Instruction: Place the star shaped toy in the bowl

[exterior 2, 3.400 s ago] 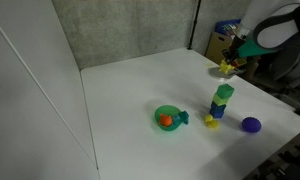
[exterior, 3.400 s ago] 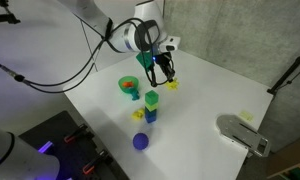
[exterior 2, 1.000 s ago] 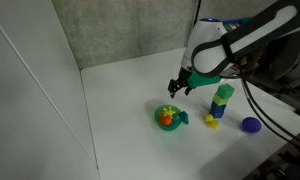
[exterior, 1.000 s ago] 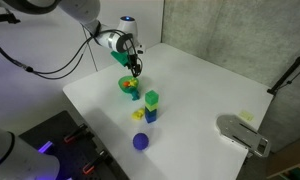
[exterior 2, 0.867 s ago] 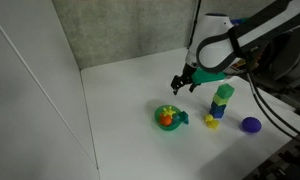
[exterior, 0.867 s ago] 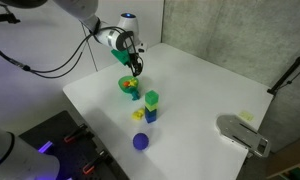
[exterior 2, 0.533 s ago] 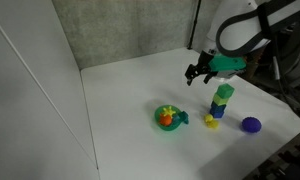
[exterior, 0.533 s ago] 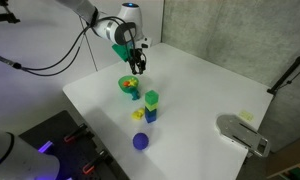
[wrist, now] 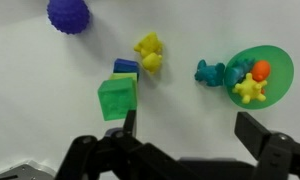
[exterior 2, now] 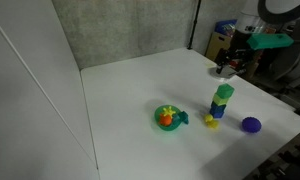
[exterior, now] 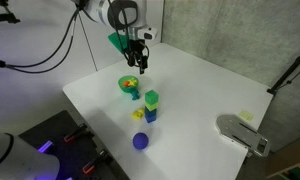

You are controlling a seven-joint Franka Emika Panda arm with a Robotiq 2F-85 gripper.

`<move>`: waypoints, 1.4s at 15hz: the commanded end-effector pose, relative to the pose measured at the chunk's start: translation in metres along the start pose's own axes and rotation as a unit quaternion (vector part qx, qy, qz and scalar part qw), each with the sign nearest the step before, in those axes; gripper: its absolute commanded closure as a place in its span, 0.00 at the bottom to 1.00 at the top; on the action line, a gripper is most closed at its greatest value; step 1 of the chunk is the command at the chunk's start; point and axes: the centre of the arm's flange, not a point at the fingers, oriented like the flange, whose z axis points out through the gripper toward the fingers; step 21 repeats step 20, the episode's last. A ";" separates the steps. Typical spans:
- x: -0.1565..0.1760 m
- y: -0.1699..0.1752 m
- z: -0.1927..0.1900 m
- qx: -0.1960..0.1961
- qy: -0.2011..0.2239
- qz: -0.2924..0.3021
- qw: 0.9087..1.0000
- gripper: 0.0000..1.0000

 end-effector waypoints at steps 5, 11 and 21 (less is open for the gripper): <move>-0.070 0.047 -0.065 -0.053 -0.077 -0.031 0.995 0.00; -0.110 0.071 -0.089 -0.028 -0.033 -0.043 0.998 0.00; -0.123 0.084 -0.104 -0.021 0.004 -0.052 0.998 0.00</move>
